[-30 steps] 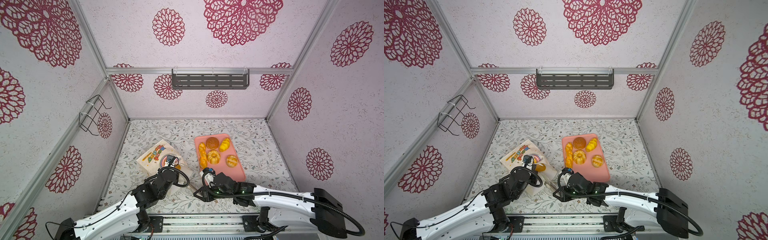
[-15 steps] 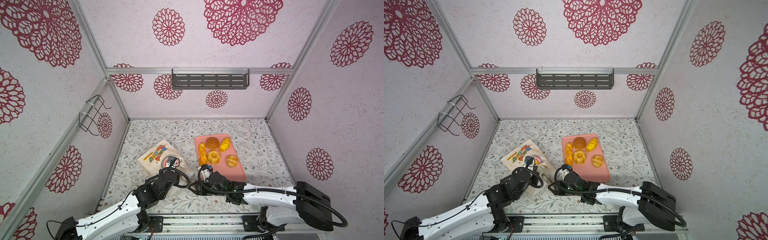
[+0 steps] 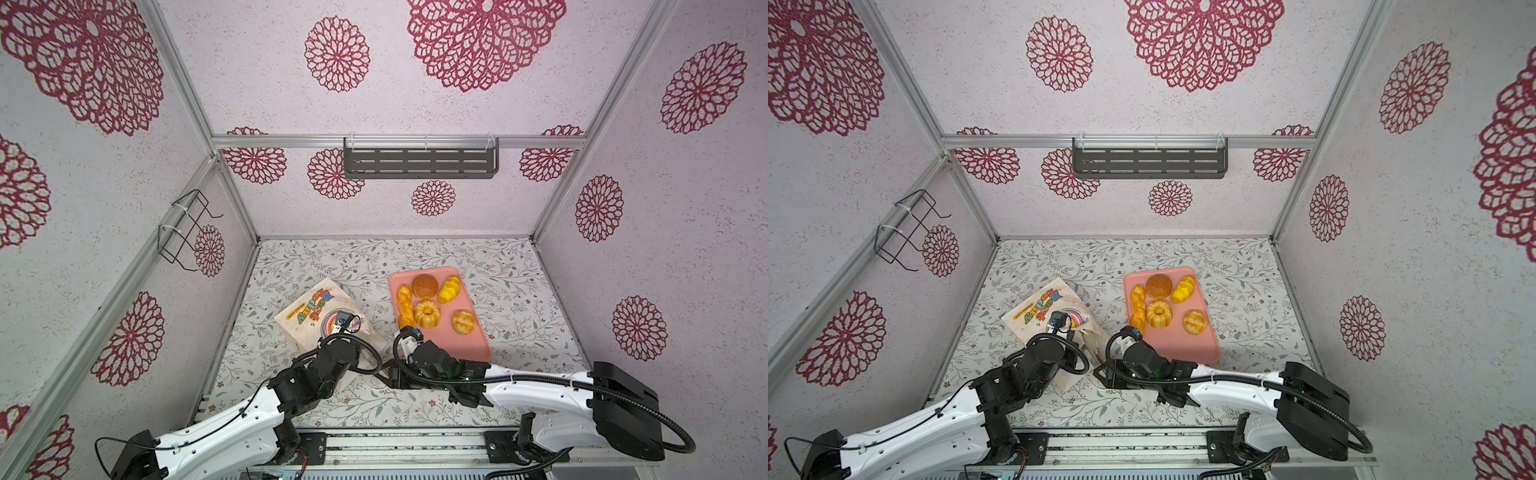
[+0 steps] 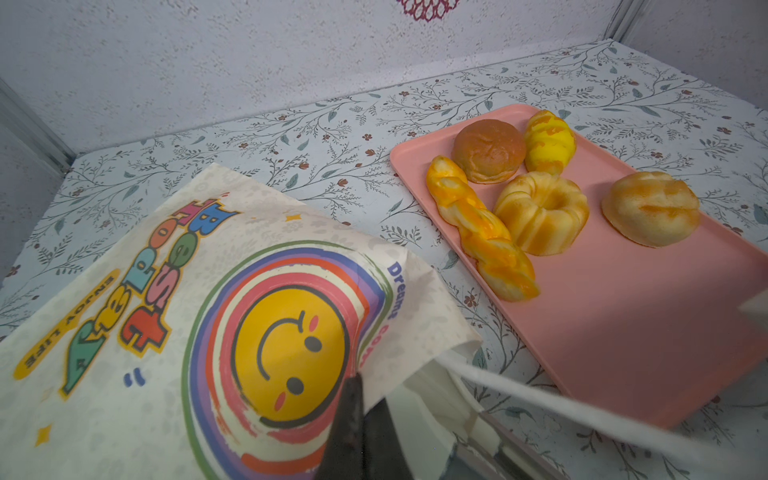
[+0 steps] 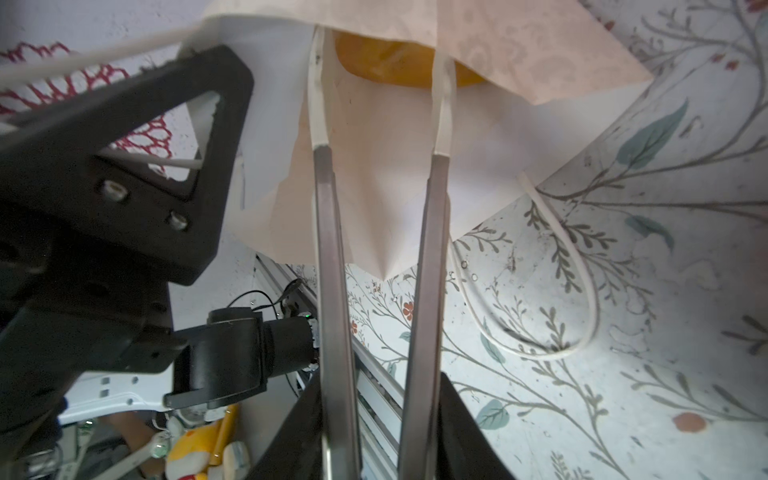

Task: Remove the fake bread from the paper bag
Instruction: 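Carry the open tongs with the right gripper back into the bag mouth, then push the tongs deeper into the bag toward the oval yellow bread, then close the tongs on the oval yellow bread inside the bag, then pull the oval bread out of the bag with the tongs, then carry the oval bread over the tray and lower it with the tongs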

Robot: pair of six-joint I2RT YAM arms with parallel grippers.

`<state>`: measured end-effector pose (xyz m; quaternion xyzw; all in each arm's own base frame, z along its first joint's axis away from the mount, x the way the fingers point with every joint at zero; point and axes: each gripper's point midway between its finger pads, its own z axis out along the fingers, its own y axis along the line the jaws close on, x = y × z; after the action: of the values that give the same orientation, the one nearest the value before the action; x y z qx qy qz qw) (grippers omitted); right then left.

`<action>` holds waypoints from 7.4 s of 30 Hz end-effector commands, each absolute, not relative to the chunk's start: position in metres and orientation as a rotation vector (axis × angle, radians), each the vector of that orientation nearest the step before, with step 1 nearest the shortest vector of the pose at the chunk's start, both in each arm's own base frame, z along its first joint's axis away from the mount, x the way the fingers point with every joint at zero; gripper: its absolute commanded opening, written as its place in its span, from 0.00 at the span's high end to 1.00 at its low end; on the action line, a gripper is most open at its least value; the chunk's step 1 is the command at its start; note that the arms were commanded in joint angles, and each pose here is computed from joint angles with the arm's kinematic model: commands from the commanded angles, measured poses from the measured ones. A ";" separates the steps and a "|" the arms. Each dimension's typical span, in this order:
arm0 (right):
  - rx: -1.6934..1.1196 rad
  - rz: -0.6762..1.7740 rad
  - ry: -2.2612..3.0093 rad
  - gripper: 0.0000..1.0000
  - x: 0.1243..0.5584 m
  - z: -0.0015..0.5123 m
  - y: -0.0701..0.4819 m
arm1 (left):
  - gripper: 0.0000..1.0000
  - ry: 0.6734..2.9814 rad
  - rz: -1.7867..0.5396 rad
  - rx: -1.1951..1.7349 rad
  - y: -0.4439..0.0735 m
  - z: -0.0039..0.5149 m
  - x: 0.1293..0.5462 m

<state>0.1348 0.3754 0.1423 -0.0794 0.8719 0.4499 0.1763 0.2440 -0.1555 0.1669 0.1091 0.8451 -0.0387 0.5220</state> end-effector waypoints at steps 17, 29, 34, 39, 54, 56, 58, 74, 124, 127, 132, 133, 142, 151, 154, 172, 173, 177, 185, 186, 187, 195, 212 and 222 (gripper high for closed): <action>-0.692 0.745 2.414 0.62 0.161 0.132 0.346 | 1.00 2.037 -0.154 0.224 -0.167 0.177 0.249; -0.651 0.769 2.379 0.61 0.186 0.141 0.346 | 1.00 2.044 -0.176 0.267 -0.179 0.177 0.251; -0.614 0.841 2.374 0.61 0.202 0.140 0.351 | 1.00 2.043 -0.181 0.263 -0.179 0.176 0.251; -0.622 0.958 2.389 0.61 0.198 0.134 0.367 | 1.00 2.040 -0.185 0.258 -0.180 0.177 0.252; -0.393 1.379 2.387 0.61 0.143 0.167 0.370 | 1.00 2.035 -0.168 0.243 -0.177 0.173 0.253; -0.401 1.366 2.382 0.61 0.141 0.173 0.364 | 1.00 2.035 -0.165 0.244 -0.176 0.172 0.252; -0.436 1.297 2.388 0.60 0.143 0.174 0.357 | 1.00 2.035 -0.163 0.238 -0.174 0.172 0.252; -0.925 0.764 2.443 0.60 0.162 0.136 0.352 | 1.00 2.053 -0.166 0.217 -0.166 0.169 0.246; -0.861 0.789 2.520 1.00 0.103 0.157 0.299 | 1.00 2.051 0.051 -0.044 -0.125 0.175 0.266; -0.811 0.806 2.528 1.00 0.097 0.164 0.282 | 1.00 2.054 0.068 -0.067 -0.121 0.175 0.270; -0.770 0.793 2.570 1.00 0.086 0.168 0.255 | 1.00 2.076 0.086 -0.085 -0.114 0.171 0.278; -0.785 0.781 2.579 1.00 0.082 0.169 0.251 | 1.00 2.078 0.093 -0.086 -0.112 0.171 0.279; -0.822 0.629 2.607 1.00 0.079 0.182 0.229 | 1.00 2.093 0.164 -0.147 -0.071 0.170 0.284; -0.683 0.518 2.494 1.00 0.105 0.219 0.202 | 1.00 2.081 0.147 -0.177 -0.056 0.174 0.286; -0.622 0.492 2.488 1.00 0.109 0.229 0.189 | 1.00 2.084 0.130 -0.177 -0.057 0.171 0.286; -0.285 0.282 2.623 1.00 0.096 0.231 0.097 | 1.00 2.074 0.045 -0.141 -0.066 0.168 0.286; -0.262 0.286 2.618 1.00 0.098 0.229 0.098 | 1.00 2.074 0.037 -0.143 -0.067 0.167 0.286; -0.133 0.286 2.595 1.00 0.106 0.224 0.099 | 1.00 2.082 0.016 -0.148 -0.069 0.163 0.284; -0.078 0.350 2.563 1.00 0.117 0.213 0.124 | 1.00 2.079 0.004 -0.150 -0.067 0.162 0.278; -0.094 0.347 2.556 1.00 0.119 0.215 0.127 | 1.00 2.078 0.002 -0.152 -0.066 0.162 0.278; -0.123 0.361 2.540 1.00 0.120 0.219 0.131 | 1.00 2.076 -0.001 -0.152 -0.066 0.163 0.277; -0.262 0.317 2.567 1.00 0.111 0.231 0.121 | 1.00 2.065 -0.019 -0.170 -0.063 0.163 0.272; -0.291 0.212 2.789 1.00 0.080 0.175 0.106 | 1.00 2.065 -0.044 -0.178 -0.066 0.164 0.272; -0.322 0.283 2.751 0.79 0.100 0.156 0.159 | 1.00 2.068 -0.055 -0.186 -0.066 0.165 0.270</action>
<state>0.0876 0.1359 0.1507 -0.1224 0.9788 0.0646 0.1510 0.2716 -0.0657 0.1648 -0.0718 0.8574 -0.0131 0.5095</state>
